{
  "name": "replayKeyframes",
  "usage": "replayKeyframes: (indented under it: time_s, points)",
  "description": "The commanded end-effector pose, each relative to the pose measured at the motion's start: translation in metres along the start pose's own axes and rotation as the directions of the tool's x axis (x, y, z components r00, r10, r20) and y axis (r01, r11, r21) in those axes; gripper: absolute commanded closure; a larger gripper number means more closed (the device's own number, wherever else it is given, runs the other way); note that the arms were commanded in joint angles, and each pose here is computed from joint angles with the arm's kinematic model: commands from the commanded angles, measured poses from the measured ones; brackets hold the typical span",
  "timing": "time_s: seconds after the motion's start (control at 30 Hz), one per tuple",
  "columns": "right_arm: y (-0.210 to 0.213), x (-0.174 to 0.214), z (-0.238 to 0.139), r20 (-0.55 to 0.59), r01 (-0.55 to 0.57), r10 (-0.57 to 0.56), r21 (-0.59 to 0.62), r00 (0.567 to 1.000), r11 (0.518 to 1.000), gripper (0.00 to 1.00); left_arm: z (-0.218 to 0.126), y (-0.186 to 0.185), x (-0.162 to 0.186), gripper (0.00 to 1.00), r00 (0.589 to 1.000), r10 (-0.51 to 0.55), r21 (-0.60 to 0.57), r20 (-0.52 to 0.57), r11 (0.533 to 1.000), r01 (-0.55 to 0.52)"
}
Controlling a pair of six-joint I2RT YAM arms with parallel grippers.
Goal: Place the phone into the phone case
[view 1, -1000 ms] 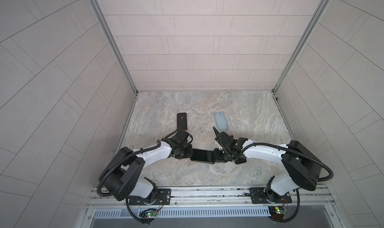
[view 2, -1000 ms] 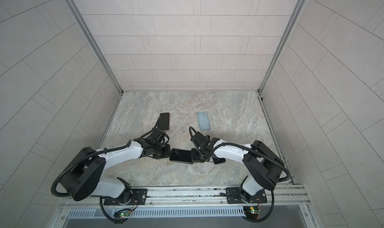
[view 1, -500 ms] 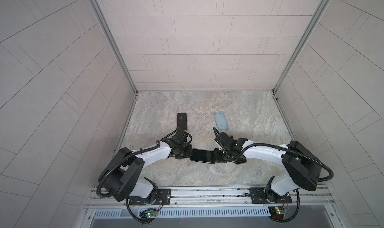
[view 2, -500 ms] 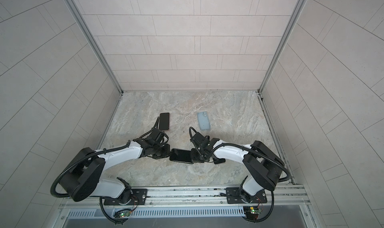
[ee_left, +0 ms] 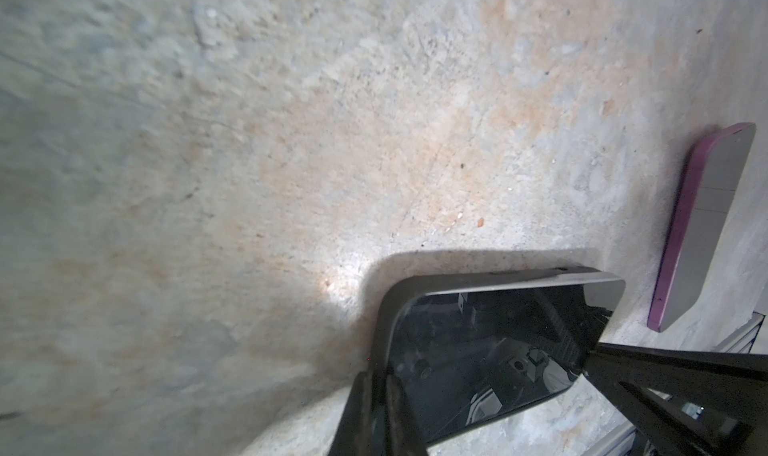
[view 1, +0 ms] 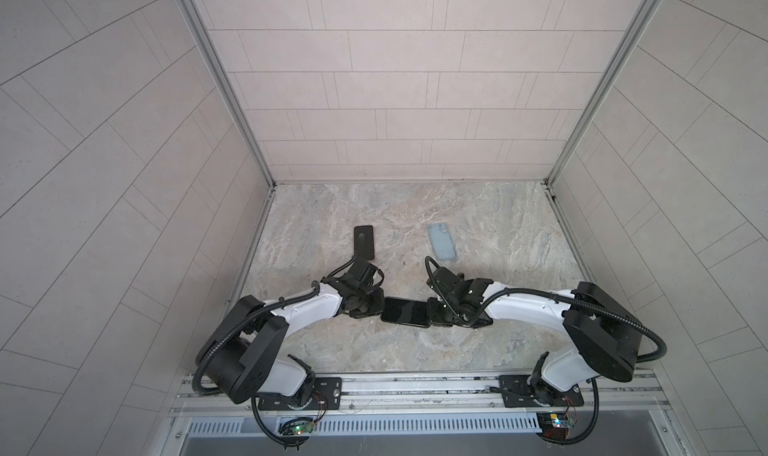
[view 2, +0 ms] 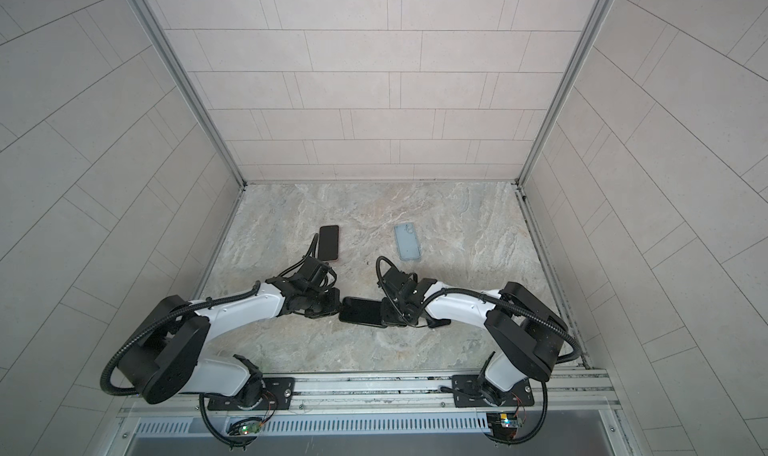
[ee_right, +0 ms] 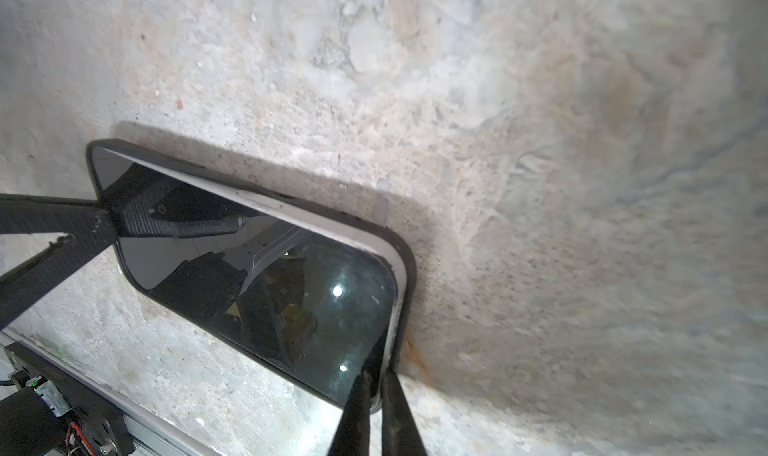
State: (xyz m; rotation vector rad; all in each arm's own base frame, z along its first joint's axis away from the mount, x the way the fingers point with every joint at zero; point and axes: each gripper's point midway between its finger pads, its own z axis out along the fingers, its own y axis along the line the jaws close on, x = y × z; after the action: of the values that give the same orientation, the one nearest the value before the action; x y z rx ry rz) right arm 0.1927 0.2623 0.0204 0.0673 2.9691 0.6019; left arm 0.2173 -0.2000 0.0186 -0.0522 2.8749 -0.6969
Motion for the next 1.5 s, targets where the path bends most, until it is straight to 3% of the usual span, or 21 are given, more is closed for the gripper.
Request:
replayKeyframes:
  time_s: [0.0,0.17,0.33,0.47,1.47]
  points:
    - [-0.016,0.011,0.024,-0.022,0.005,-0.003,0.059,1.000,0.998,0.90,0.009,-0.008,0.009,0.91,0.999,0.013,0.049,-0.030,0.999,-0.011]
    - [-0.008,-0.001,0.003,0.020,0.070,-0.072,0.076,0.997,0.995,0.85,0.007,-0.009,0.008,0.91,1.000,0.016,0.048,-0.025,0.999,-0.014]
    - [-0.003,-0.028,-0.043,0.149,0.139,-0.160,0.142,0.976,0.980,0.83,-0.002,-0.008,0.003,0.92,0.999,0.037,0.020,-0.005,0.999,-0.037]
    - [-0.006,-0.041,-0.061,0.195,0.136,-0.164,0.149,0.967,0.979,0.83,-0.007,-0.009,-0.001,0.92,0.999,0.054,0.005,0.003,0.999,-0.054]
    - [0.000,-0.046,-0.021,0.092,0.118,-0.126,0.083,0.988,0.990,0.83,-0.011,-0.015,-0.004,0.91,0.999,0.050,0.024,0.015,0.998,-0.050]
